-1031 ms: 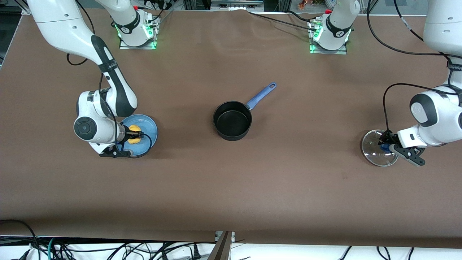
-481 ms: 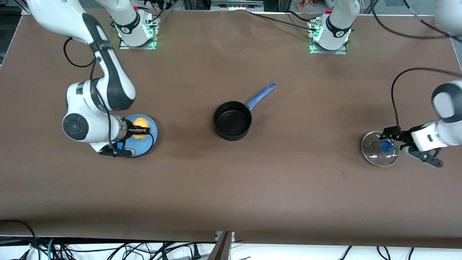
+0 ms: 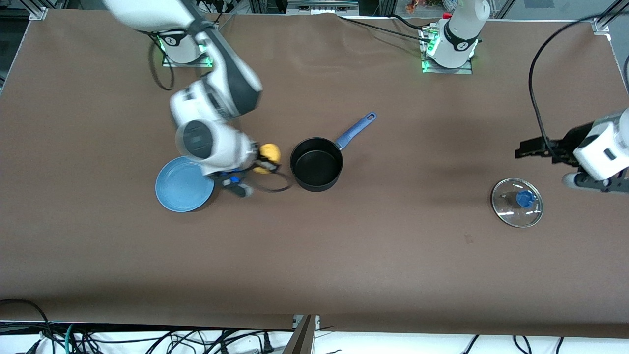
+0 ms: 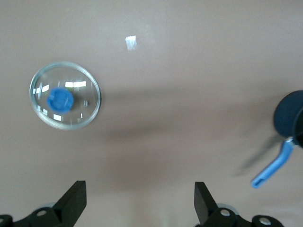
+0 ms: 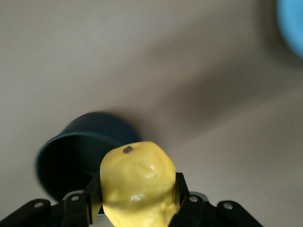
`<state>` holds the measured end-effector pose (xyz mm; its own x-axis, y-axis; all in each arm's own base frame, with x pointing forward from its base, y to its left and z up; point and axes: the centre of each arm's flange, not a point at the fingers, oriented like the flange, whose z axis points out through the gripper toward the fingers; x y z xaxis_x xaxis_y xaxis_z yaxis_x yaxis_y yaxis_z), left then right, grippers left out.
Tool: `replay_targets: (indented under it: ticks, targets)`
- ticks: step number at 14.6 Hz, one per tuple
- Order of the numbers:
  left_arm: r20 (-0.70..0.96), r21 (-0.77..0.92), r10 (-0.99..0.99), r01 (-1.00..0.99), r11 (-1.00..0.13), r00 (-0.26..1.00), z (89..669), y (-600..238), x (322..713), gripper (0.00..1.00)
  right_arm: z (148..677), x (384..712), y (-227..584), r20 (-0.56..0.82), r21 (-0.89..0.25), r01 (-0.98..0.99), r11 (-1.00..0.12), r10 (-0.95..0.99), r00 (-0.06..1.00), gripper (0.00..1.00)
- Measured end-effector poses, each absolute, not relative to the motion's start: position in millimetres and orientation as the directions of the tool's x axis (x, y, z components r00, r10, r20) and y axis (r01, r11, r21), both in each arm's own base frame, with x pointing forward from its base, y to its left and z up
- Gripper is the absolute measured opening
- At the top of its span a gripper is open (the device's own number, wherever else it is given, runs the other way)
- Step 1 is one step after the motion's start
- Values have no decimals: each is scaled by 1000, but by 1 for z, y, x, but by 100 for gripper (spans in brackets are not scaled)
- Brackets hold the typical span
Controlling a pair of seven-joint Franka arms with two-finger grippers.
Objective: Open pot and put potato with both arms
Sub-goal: 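Carry the yellow potato over the pot with the right gripper and lower it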
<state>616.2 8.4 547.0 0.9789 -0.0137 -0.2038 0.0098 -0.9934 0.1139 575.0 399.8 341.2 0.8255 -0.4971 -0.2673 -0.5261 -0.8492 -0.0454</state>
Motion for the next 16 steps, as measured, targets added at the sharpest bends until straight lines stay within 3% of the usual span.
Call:
replay_targets:
  ticks: [4,7,14,16]
  targets:
    - [-195,96,26,45,-994,980,599,1,591,100,280,560,460,-227,-111,-609,-786,-576,785,63]
    - [-181,81,12,27,-996,983,627,-15,570,100,241,551,473,-233,-92,-610,-787,-578,782,63]
    - [-155,52,45,54,-997,987,626,-24,572,100,199,528,499,-227,-91,-584,-807,-554,801,63]
    - [-153,51,54,63,-997,987,626,-24,572,100,203,531,499,-223,-99,-585,-805,-555,801,78]
